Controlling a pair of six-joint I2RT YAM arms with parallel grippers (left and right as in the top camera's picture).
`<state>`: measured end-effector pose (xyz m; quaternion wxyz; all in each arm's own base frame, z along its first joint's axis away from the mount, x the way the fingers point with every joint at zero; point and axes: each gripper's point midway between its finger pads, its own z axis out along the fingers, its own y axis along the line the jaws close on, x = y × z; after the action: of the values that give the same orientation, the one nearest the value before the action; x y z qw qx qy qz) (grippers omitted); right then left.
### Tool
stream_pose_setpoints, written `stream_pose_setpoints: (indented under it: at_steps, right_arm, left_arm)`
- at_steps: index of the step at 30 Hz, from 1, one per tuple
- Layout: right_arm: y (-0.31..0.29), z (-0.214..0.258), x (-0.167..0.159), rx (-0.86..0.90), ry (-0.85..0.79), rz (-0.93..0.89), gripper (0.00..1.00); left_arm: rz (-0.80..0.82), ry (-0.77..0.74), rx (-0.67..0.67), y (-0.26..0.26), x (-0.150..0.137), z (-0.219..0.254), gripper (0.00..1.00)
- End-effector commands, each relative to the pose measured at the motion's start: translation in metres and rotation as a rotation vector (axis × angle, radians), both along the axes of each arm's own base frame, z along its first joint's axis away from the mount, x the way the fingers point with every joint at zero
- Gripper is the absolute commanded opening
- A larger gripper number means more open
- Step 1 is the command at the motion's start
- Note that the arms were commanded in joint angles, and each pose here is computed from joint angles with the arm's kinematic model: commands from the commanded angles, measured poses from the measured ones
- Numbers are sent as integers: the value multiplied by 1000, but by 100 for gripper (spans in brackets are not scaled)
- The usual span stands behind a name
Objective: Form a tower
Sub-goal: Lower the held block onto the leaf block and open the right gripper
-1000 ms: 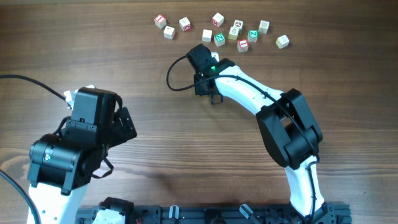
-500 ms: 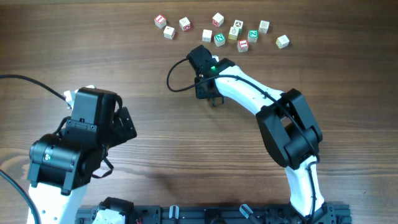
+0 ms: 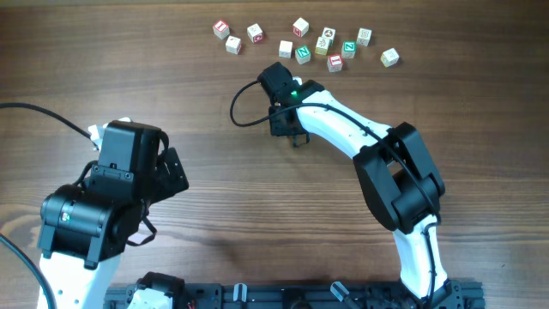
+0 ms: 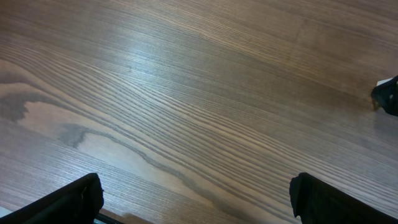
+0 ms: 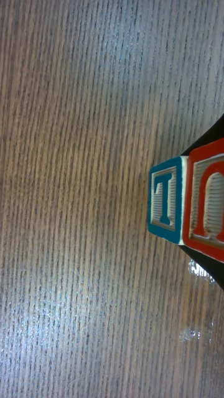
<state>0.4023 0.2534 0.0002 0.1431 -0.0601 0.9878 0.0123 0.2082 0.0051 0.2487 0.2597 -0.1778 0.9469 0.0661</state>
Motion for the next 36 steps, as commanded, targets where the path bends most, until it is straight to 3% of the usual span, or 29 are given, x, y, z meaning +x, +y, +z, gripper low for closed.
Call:
stream_pose_setpoints:
  at_steps: [1, 6, 8, 10, 15, 26, 33, 34, 36]
  right_arm:
    - [8, -4, -1, 13, 11, 8, 41]
    - [8, -4, -1, 14, 11, 7, 63]
    - [7, -5, -5, 15, 30, 2, 66]
    - [5, -6, -8, 14, 46, -13, 65]
    - [2, -7, -13, -1, 67, -13, 38]
    - [4, -7, -14, 28, 74, -77, 26]
    - [8, -7, -16, 63, 92, -132, 28]
    - [8, -7, -16, 62, 92, -128, 37]
    - [8, -7, -16, 56, 90, -103, 46]
  left_arm:
    - [12, 2, -5, 1, 0, -1, 100]
    - [12, 2, -5, 1, 0, -1, 100]
    - [12, 2, -5, 1, 0, -1, 100]
    - [12, 2, -5, 1, 0, -1, 100]
    - [12, 2, -5, 1, 0, -1, 100]
    - [12, 2, -5, 1, 0, -1, 100]
    - [12, 2, -5, 1, 0, -1, 100]
    - [12, 2, -5, 1, 0, -1, 100]
    - [12, 2, -5, 1, 0, -1, 100]
